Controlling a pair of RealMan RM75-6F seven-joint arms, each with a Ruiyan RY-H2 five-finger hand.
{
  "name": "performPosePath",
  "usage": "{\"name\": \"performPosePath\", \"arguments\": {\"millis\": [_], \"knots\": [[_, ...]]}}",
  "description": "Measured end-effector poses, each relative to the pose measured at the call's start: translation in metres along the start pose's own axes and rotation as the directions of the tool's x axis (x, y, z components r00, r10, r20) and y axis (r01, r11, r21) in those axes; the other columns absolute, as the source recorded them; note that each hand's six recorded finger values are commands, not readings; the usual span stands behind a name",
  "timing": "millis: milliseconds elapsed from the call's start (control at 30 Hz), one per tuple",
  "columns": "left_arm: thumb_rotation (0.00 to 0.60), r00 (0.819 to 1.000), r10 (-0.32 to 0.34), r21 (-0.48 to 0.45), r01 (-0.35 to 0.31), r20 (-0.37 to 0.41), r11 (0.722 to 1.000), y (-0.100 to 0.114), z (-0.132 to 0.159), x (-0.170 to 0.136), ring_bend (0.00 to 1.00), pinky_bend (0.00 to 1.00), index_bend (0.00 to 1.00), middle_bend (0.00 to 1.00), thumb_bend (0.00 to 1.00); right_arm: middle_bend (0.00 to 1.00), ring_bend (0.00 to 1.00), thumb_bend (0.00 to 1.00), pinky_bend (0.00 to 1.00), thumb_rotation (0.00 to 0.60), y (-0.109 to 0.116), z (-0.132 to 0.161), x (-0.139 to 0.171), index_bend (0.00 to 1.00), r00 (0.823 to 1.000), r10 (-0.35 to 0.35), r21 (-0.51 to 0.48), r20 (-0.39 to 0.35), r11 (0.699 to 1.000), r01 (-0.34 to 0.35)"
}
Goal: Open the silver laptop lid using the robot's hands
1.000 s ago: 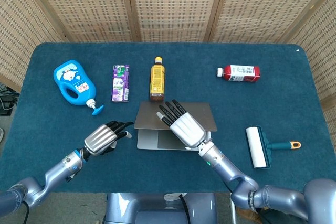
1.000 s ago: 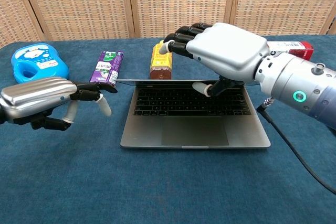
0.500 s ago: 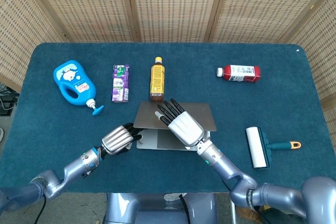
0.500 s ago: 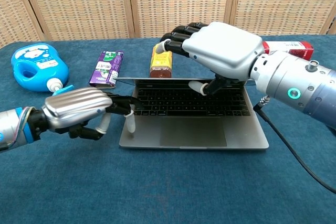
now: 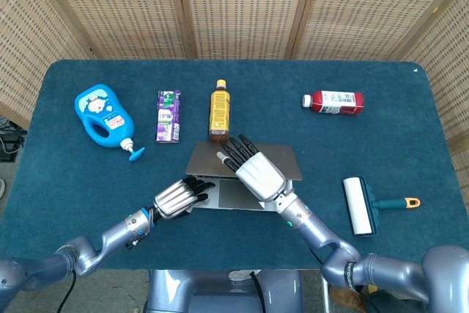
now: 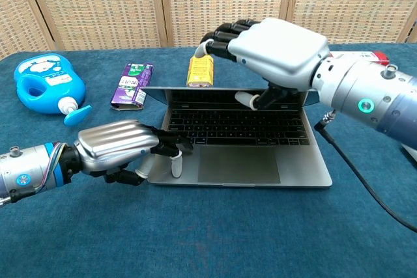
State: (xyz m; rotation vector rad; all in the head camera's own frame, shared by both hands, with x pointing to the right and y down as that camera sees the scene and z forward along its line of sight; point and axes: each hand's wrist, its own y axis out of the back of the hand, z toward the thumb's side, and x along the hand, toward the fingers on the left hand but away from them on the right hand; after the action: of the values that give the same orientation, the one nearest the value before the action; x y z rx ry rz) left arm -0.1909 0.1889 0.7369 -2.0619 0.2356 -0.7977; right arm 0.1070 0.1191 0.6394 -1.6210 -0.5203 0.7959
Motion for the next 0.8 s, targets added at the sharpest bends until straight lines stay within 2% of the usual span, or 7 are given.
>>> {"name": "performPosePath", "arguments": {"millis": [267, 533, 800], "knots": [[0.6, 1.0, -0.009, 0.011, 0.009, -0.007, 1.0, -0.004, 0.001, 0.001, 0.24, 0.28, 0.41, 0.17, 1.0, 0.17, 0.1, 0.59, 0.15, 0.6, 0.012, -0.017, -0.01, 0.17, 0.999, -0.022, 0.021, 0.038, 1.0, 0.021], [0.6, 1.0, -0.018, 0.007, 0.018, -0.013, 1.0, -0.009, 0.001, 0.003, 0.24, 0.28, 0.41, 0.17, 1.0, 0.17, 0.1, 0.58, 0.15, 0.6, 0.021, -0.047, -0.027, 0.17, 0.992, -0.034, 0.052, 0.118, 0.998, 0.028], [0.6, 1.0, -0.023, 0.001, 0.023, -0.016, 1.0, -0.012, 0.001, 0.003, 0.24, 0.28, 0.41, 0.17, 1.0, 0.17, 0.1, 0.58, 0.15, 0.6, 0.02, -0.093, -0.042, 0.17, 0.968, 0.003, 0.067, 0.25, 0.998, -0.021]]}}
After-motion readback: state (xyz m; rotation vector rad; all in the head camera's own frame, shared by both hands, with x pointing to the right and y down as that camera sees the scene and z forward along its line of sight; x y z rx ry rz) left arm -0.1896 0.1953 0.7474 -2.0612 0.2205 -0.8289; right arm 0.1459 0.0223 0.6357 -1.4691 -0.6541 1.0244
